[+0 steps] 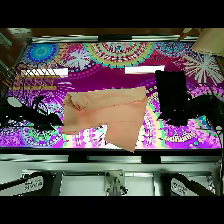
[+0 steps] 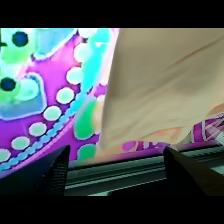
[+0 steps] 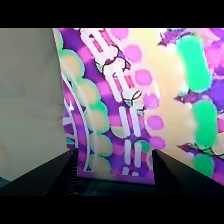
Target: Fold the shirts.
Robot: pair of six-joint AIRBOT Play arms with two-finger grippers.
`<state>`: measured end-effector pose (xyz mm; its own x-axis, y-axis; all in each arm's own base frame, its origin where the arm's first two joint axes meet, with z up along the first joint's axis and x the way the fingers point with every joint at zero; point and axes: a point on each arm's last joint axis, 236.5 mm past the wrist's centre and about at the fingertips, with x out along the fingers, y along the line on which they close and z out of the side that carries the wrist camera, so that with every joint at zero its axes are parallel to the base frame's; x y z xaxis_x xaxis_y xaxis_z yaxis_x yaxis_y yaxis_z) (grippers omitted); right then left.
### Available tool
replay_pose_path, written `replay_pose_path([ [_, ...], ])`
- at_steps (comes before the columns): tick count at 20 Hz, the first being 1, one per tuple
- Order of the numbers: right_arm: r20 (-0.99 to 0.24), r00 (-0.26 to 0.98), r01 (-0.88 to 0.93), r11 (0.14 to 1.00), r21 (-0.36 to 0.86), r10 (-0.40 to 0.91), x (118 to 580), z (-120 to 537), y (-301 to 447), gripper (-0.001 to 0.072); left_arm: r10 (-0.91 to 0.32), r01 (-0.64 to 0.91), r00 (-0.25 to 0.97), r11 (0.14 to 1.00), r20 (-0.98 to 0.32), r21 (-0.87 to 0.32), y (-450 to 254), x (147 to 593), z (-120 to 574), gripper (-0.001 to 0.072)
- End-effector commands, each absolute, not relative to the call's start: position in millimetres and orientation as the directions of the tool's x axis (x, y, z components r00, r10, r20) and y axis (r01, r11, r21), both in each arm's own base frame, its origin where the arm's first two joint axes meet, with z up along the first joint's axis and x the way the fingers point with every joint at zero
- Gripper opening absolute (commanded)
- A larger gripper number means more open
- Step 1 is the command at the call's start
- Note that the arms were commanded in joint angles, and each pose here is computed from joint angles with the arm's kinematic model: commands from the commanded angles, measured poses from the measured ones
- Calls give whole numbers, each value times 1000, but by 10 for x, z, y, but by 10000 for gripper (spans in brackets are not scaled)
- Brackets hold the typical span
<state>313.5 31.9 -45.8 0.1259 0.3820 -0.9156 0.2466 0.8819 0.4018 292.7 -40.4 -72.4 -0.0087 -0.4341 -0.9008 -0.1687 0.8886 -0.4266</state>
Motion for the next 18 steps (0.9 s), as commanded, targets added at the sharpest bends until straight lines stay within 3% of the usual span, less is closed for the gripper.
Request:
replay_pose_path([
  [1, -881, 96, 287, 834, 470, 463, 3130, -615, 496, 584, -456, -164, -30, 880, -889, -446, -564, 2950, -914, 634],
  [7, -824, 74, 329, 766, 552, 562, 3198, -763, 704, 584, -451, -123, -54, 888, -891, -442, -733, 2951, -1002, 592],
  [8, -823, 62, 344, 762, 549, 565, 3189, -809, 712, 584, -450, -116, -53, 890, -892, -442, -753, 2957, -1003, 516],
  [9, -823, 49, 349, 763, 545, 565, 3179, -852, 737, 584, -449, -113, -53, 890, -892, -441, -763, 2958, -1003, 268],
  [10, -824, 33, 341, 768, 541, 566, 3168, -895, 802, 584, -451, -115, -52, 889, -891, -444, -767, 2958, -999, 68],
  [12, -832, 12, 300, 791, 533, 555, 3167, -982, 971, 626, -452, -114, -53, 889, -891, -444, -768, 2956, -992, 36],
  [18, -855, 100, 260, 816, 517, 510, 3432, -1176, 1316, 625, -451, -91, -19, 890, -892, -448, -767, 3029, -851, 36],
])
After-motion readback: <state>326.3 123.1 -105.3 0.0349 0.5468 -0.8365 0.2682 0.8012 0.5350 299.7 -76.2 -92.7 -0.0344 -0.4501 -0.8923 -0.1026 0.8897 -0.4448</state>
